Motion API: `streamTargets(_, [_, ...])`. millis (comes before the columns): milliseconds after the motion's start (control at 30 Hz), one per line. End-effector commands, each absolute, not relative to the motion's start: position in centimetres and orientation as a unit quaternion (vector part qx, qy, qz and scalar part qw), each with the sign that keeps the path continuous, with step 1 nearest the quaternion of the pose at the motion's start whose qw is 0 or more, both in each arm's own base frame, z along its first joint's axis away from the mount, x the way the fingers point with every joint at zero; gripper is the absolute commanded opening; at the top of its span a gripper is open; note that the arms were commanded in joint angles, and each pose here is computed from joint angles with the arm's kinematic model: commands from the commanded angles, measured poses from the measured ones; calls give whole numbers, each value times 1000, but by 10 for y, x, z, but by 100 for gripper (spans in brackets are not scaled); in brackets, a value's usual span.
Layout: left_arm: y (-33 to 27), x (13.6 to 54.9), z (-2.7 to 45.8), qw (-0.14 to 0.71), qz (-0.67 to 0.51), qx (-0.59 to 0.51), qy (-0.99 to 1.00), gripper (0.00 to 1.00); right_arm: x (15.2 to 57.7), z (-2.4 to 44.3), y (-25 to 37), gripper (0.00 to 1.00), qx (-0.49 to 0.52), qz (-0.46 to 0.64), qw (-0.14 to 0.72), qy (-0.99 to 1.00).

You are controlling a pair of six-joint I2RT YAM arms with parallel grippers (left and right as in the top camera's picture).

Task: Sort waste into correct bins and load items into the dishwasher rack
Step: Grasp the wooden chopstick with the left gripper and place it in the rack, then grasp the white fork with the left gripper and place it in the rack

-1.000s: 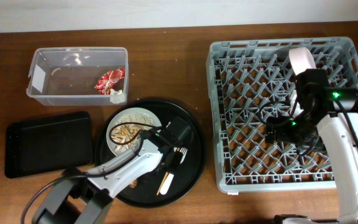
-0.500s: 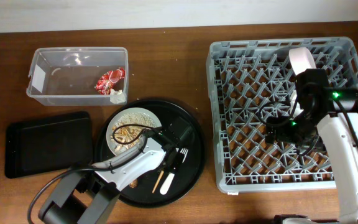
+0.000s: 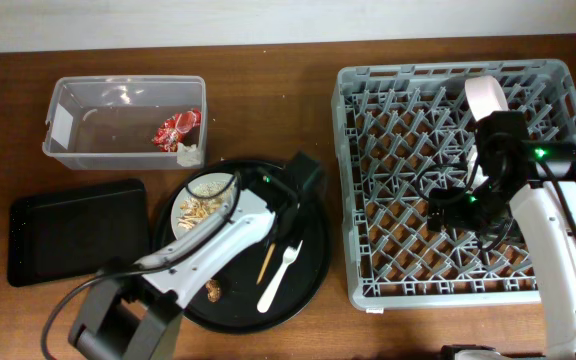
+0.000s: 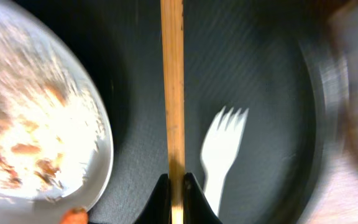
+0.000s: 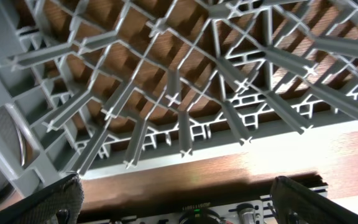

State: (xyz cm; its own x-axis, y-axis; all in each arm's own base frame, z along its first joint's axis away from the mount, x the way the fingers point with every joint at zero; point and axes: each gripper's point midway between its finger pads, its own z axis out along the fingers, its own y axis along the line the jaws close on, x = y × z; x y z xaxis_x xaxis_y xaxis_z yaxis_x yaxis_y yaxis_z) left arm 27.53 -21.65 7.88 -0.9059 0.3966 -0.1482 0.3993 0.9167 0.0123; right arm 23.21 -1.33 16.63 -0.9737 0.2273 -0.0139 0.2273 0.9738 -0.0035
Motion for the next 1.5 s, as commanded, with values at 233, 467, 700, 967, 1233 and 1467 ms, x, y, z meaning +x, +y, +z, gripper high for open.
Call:
streamTargets(233, [-337,310,188,123,-322,88,935,0,222,170,-73,99,275,47,21,960])
streamTargets(467, [-365,316,152,71,-336,-4,939,0,223,170,-73,99,275,47,22,960])
streamTargets(700, [-378,312,119,40,-328,2,944,2,223,170,-73,99,275,47,22,960])
streamTargets(967, [-363,310,110,55,-294,75,951,64,223,170,-73,99,274,47,22,960])
streamTargets(1233, [-199,307,91,0,-58,41,997,65,223,170,-73,99,274,47,22,960])
streamTargets(1467, [-176,227,32,-114,1,98,989,63,223,170,-73,99,274,47,22,960])
